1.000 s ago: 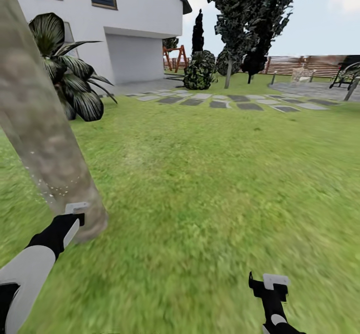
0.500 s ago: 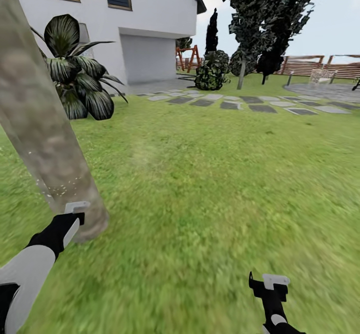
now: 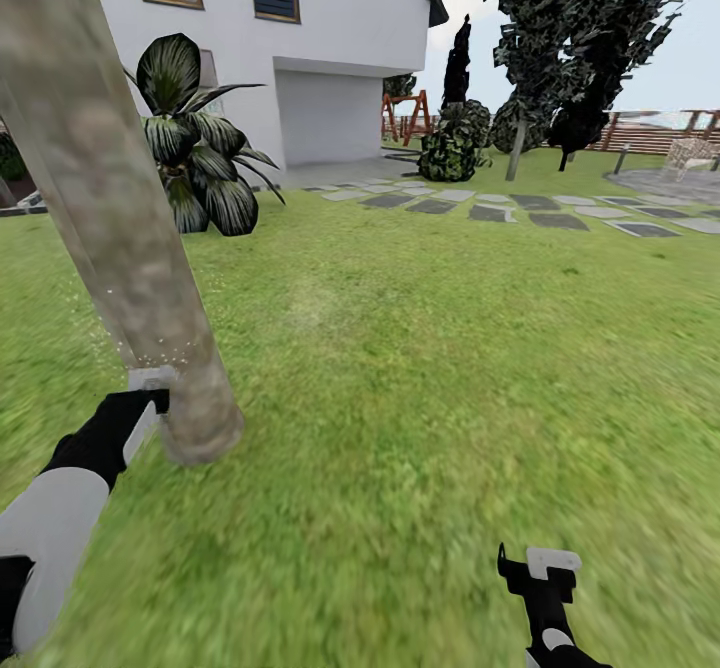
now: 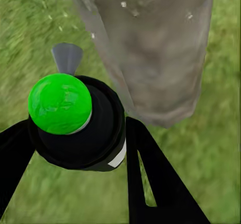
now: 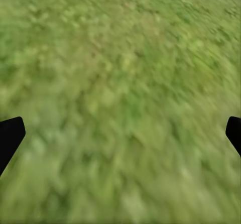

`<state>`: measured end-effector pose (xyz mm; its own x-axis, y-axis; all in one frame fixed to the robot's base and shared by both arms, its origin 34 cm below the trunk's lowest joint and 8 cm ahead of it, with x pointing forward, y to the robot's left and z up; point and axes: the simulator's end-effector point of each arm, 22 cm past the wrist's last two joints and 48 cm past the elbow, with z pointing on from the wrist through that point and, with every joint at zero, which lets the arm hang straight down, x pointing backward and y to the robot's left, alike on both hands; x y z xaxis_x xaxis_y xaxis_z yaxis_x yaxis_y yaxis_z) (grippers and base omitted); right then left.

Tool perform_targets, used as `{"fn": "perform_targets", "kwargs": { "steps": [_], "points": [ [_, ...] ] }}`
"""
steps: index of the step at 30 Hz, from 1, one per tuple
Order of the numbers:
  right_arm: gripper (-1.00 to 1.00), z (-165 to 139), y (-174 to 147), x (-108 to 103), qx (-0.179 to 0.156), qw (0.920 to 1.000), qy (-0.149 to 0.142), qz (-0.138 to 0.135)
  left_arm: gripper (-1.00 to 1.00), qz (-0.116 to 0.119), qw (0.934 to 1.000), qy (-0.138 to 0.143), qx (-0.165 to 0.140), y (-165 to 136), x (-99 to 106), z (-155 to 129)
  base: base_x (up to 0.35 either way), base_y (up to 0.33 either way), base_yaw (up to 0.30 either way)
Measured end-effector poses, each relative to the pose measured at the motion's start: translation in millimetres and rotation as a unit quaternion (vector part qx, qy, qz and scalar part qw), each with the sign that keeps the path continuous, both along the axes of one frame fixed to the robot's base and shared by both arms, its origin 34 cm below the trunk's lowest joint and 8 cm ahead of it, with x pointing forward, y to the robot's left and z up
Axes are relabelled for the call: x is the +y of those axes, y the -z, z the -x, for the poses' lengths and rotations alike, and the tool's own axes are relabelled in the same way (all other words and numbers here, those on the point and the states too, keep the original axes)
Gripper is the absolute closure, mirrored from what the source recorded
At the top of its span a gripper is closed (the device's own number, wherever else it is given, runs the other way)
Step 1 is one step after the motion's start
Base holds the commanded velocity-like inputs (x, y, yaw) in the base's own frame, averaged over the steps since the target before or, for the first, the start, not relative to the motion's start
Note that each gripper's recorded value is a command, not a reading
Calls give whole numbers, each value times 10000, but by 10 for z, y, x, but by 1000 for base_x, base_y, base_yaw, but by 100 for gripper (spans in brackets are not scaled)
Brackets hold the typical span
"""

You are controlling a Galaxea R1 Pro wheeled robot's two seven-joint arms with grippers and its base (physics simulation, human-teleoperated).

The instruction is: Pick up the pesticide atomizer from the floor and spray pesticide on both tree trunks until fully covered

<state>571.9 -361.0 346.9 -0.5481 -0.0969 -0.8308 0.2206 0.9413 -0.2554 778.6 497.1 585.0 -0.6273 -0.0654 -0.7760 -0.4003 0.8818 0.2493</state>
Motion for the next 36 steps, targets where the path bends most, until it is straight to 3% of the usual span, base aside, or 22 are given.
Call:
{"fn": "perform_targets", "kwargs": {
  "steps": [2,6,8,13,17,23,36],
  "points": [
    [-100,0,1,0,1,10000,0,0,100,-44,9999,-81,46,-102,150,26,0,0,0],
    [-100,1,1,-2,1,10000,2,0,100,138,9999,55,-73,-231,-137,-145,0,0,22],
    [-100,1,1,-1,1,10000,2,0,100,163,9998,54,-40,-345,-153,-198,0,0,184],
    [-100,1,1,-1,2,10000,1,0,100,35,9999,-91,-73,-531,106,-179,0,0,266],
    [-100,1,2,0,3,10000,-1,-2,100,5,9999,-146,-29,-485,192,-119,0,0,101],
    [-100,1,2,0,2,10000,-1,-2,100,-9,9998,-111,-188,-607,115,-186,100,-68,131],
    [-100,1,1,-1,2,10000,1,0,100,-47,9997,-79,-245,-657,85,-208,89,-246,36]
  ]
}}
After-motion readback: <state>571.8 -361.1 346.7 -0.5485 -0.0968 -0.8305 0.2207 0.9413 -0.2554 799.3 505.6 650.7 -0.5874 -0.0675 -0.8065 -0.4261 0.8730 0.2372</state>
